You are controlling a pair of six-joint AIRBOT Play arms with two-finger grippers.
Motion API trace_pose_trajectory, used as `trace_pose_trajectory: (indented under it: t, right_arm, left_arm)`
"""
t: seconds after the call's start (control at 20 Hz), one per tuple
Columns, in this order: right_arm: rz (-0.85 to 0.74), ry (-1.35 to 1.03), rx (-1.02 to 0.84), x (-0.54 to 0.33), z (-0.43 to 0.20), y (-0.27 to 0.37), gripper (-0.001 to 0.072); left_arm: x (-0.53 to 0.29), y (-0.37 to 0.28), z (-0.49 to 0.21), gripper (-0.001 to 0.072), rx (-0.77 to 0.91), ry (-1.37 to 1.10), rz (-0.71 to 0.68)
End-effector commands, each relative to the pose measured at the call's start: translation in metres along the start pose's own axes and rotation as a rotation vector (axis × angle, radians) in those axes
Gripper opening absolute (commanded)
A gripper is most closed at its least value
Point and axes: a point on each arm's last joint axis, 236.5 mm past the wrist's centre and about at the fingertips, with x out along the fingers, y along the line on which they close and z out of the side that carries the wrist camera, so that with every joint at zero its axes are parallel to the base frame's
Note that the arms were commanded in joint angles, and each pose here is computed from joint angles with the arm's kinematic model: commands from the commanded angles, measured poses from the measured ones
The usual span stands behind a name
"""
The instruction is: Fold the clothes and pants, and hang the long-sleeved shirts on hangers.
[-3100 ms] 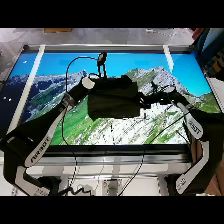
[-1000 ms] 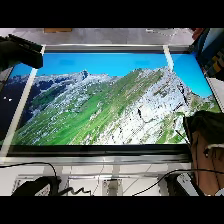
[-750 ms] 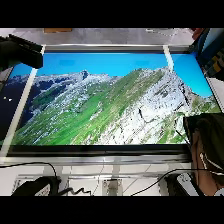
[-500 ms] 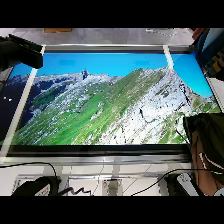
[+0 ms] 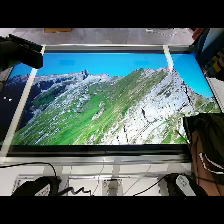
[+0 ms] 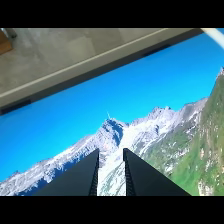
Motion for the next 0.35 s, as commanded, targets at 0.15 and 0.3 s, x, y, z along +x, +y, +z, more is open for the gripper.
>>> trace_pose_trajectory:
  t: [0.15,0.3]
  right_arm:
    - [0.302,0.019,-0.586,-0.021,-0.075,0.132,0.0043]
    - [0.364,0.047,-0.678,-0.028,-0.101,0.156,0.0043]
  left_arm:
    - [0.000,0.000,0.000,0.0181,0.000,0.000,0.001]
    - [0.000,0.000,0.000,0.0180,0.000,0.000,0.001]
